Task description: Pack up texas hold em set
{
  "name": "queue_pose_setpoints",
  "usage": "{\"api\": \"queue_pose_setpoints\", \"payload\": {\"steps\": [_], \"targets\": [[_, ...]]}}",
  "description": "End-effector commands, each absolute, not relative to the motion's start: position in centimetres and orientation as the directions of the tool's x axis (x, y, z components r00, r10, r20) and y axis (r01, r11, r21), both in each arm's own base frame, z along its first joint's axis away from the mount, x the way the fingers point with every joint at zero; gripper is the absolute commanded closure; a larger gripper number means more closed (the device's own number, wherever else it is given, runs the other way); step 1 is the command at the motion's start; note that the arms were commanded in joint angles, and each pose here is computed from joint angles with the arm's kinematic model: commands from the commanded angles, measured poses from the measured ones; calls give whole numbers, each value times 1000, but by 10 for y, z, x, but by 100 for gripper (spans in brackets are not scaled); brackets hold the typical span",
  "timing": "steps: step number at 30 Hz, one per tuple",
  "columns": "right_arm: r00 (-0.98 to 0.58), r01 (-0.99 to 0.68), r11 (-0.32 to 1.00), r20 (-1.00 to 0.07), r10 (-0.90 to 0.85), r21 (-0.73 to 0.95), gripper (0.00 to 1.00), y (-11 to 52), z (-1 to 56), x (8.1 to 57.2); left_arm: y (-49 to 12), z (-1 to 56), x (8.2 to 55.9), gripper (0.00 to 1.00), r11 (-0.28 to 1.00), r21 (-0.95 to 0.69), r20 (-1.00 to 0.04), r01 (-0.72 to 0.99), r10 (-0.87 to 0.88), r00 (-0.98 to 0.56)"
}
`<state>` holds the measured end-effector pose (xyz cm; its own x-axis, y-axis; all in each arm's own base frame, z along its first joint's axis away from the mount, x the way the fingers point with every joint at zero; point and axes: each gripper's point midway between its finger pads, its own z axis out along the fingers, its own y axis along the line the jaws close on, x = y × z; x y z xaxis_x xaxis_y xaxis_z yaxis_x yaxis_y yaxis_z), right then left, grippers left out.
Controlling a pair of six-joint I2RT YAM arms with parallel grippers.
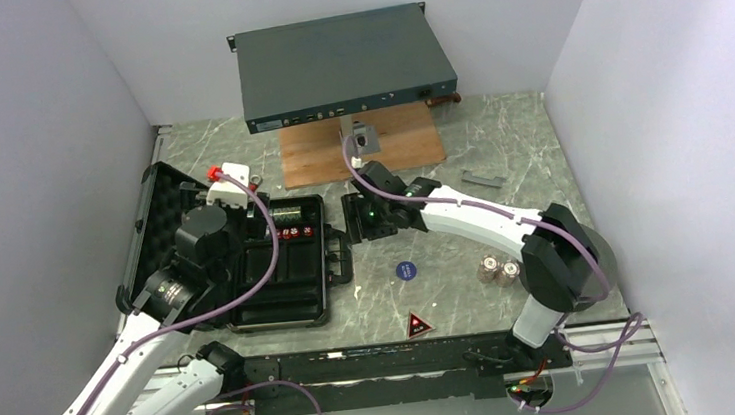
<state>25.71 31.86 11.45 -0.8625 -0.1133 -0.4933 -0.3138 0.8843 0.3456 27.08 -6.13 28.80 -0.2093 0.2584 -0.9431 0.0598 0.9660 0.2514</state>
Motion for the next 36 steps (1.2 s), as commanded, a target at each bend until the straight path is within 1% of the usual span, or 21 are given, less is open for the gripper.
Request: {"api": "queue_pose_setpoints", "payload": {"steps": [1, 6, 12, 23, 36], "targets": [[-831, -392, 834, -539, -140, 388, 53, 353, 138, 267, -48, 298, 272, 1, 966, 258, -952, -24, 250, -178], [-815, -438, 810, -552, -175, 390, 53, 381, 148, 269, -42, 298, 271, 1, 962, 270, -950, -52, 257, -176], [-807, -472, 791, -551, -211, 389, 53, 407, 148, 269, -37, 303, 267, 1, 965, 252, -958, -75, 238, -159], [-804, -507, 779, -527, -274, 368, 53, 446, 129, 271, -35, 305, 267, 1, 967, 242, -961, -78, 228, -158], [-806, -517, 782, -506, -307, 349, 53, 474, 102, 278, -32, 306, 265, 1, 966, 243, -961, -87, 228, -158]]}}
